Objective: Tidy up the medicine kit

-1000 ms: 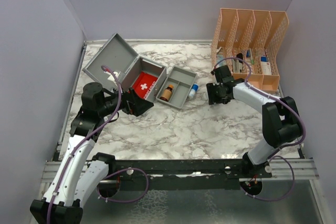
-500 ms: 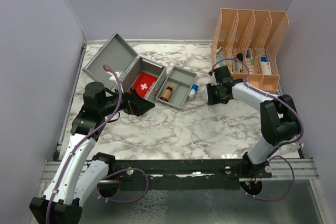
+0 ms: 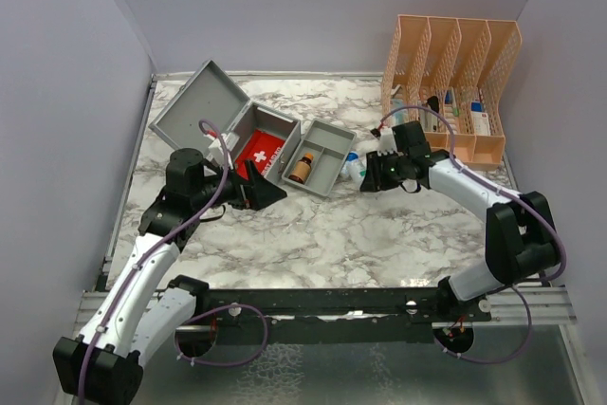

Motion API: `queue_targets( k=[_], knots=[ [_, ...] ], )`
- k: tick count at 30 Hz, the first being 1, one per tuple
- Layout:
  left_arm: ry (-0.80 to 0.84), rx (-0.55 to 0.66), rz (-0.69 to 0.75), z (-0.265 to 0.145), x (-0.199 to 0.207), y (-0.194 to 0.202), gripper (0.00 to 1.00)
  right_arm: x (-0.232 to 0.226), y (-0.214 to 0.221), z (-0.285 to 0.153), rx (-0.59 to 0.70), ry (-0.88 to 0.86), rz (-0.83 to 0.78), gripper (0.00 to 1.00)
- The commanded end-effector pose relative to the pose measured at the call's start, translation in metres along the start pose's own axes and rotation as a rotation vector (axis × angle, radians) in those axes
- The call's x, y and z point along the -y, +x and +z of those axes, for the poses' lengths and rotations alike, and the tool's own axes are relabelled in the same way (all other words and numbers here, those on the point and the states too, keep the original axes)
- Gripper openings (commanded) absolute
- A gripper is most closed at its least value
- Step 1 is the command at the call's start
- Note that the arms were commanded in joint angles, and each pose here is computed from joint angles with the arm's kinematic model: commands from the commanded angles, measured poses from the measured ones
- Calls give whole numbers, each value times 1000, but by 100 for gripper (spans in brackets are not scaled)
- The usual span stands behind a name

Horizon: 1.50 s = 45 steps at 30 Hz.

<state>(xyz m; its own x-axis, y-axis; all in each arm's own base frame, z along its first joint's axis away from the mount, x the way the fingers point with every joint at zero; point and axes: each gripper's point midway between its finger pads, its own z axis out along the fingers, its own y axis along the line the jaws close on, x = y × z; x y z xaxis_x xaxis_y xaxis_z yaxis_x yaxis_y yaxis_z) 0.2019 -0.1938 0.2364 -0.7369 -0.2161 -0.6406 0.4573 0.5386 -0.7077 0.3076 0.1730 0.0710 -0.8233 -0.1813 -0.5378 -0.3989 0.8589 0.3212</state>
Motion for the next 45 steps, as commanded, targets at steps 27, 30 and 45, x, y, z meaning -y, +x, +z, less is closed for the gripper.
queue_targets(
  k=[27,30,45],
  knots=[
    [29,-39,-458,39,12,41,68,-216,36,-78,104,-802,-608,7],
    [32,-41,-474,40,11,42,67,-217,36,-79,107,-804,-612,7],
    [113,-95,-471,39,24,49,41,-220,34,-79,106,-805,-605,7]
  ],
)
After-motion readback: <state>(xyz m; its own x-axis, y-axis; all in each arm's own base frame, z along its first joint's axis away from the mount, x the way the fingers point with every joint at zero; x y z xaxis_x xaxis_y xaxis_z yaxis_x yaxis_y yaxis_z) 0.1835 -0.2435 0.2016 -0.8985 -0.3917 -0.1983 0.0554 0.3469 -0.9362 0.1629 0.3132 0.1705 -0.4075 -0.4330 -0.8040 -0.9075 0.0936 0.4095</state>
